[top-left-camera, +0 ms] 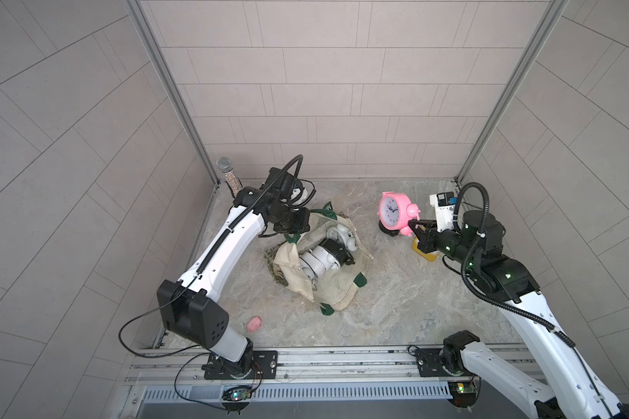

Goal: Take the alarm clock out of the canvas bag
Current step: Pick up the alarm from the canvas bag, then place the alarm at the center of the board.

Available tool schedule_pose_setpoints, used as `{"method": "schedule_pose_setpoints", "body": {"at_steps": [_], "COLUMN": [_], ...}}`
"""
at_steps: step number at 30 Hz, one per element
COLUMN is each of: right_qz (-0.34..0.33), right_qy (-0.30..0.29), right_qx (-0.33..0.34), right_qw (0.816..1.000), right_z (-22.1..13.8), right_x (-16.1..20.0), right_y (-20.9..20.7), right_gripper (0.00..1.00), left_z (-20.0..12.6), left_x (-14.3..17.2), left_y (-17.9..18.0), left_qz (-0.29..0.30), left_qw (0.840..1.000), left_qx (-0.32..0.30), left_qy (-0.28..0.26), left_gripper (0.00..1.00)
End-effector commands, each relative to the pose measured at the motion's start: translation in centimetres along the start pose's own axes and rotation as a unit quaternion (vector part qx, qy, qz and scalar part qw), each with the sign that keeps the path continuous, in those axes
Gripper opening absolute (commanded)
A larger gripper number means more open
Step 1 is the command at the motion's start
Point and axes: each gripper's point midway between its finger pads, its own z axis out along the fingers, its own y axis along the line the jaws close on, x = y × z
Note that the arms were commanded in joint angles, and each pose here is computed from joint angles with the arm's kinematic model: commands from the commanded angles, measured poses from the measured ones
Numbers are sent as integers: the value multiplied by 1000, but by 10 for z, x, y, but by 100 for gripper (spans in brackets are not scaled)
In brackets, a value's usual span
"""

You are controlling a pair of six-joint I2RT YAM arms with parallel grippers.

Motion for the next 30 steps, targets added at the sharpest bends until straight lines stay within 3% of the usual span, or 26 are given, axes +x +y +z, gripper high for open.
{"method": "schedule_pose_setpoints", "body": {"at_steps": [1, 10, 22, 30], "right_qz": [58, 184, 321, 387], "right_qy": [-2, 27, 42, 56], "right_qx": [-18, -15, -14, 24], "right_qw": [998, 982, 946, 920], "right_z": [-3, 17, 44, 51], "right_x": [2, 34, 91, 134], "right_y": [-2, -37, -73, -96], "right_gripper": [0, 0, 0, 0], "left_z": [-17, -18, -16, -12], "left_x": [-20, -19, -17, -16], "left_y": [-12, -13, -12, -11], "left_qz": [20, 22, 22, 18], "left_qw": [999, 999, 999, 999], "left_qx": [16, 18, 20, 20], "left_qy": [-41, -40, -35, -32], "left_gripper": [0, 0, 0, 0]}}
